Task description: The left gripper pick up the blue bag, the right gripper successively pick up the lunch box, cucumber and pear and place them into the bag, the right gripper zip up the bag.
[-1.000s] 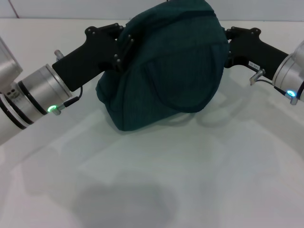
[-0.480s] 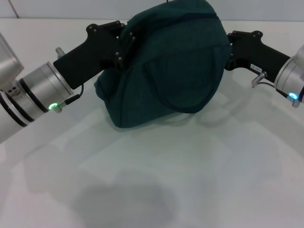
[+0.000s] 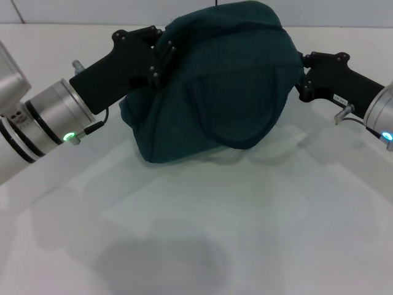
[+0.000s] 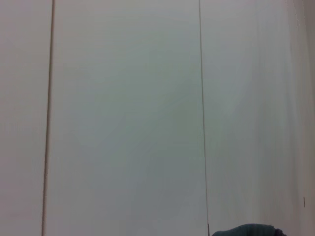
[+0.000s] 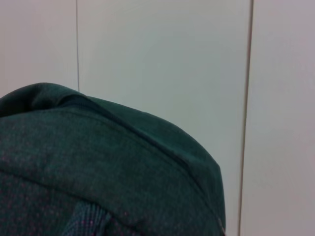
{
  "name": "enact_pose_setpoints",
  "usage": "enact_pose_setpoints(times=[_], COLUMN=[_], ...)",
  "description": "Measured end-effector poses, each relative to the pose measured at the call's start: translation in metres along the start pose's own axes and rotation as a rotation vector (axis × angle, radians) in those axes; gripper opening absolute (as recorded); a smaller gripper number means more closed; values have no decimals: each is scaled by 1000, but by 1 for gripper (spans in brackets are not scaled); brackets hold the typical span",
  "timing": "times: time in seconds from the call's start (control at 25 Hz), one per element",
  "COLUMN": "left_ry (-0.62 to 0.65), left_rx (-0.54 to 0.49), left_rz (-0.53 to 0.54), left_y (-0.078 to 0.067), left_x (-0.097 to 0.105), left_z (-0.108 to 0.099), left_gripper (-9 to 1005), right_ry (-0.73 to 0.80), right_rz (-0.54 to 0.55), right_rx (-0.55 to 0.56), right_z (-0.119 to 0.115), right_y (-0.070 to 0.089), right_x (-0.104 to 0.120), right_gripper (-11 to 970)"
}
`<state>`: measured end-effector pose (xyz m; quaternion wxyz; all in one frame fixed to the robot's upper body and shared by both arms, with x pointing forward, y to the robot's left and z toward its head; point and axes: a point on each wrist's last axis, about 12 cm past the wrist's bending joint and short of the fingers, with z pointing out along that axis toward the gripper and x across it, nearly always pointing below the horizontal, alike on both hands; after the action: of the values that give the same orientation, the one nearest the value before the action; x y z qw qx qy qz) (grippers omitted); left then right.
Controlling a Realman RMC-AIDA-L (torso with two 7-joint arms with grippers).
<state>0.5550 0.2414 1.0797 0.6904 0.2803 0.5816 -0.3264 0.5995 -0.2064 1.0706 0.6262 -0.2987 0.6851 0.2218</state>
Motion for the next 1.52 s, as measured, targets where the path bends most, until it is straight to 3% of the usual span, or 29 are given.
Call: enact_pose_setpoints(times=[0.2, 0.6, 0.88, 1.12, 1.36, 1.52], left_ry=[-2, -10, -11, -16, -17, -19], left_rx=[2, 14, 14, 11, 8, 5], left_rz=[1, 1, 0, -5, -6, -8], left_y=[0, -1, -1, -2, -2, -1], left_x=[0, -2, -2, -2, -2, -2], left_z=[2, 7, 8, 8, 8, 7], left_gripper=[98, 97, 97, 98, 98, 97], right_ry=[0, 35, 33, 12, -14, -31], right_rz=[12, -19, -80, -105, -122, -92], right_rx=[6, -32, -137, -160, -176, -124], right_z=[0, 10, 29, 32, 25, 12], right_y=[-1, 7, 25, 28, 32, 24], right_x=[0, -1, -13, -18, -16, -10], right_gripper=[210, 446, 501, 467, 433, 368])
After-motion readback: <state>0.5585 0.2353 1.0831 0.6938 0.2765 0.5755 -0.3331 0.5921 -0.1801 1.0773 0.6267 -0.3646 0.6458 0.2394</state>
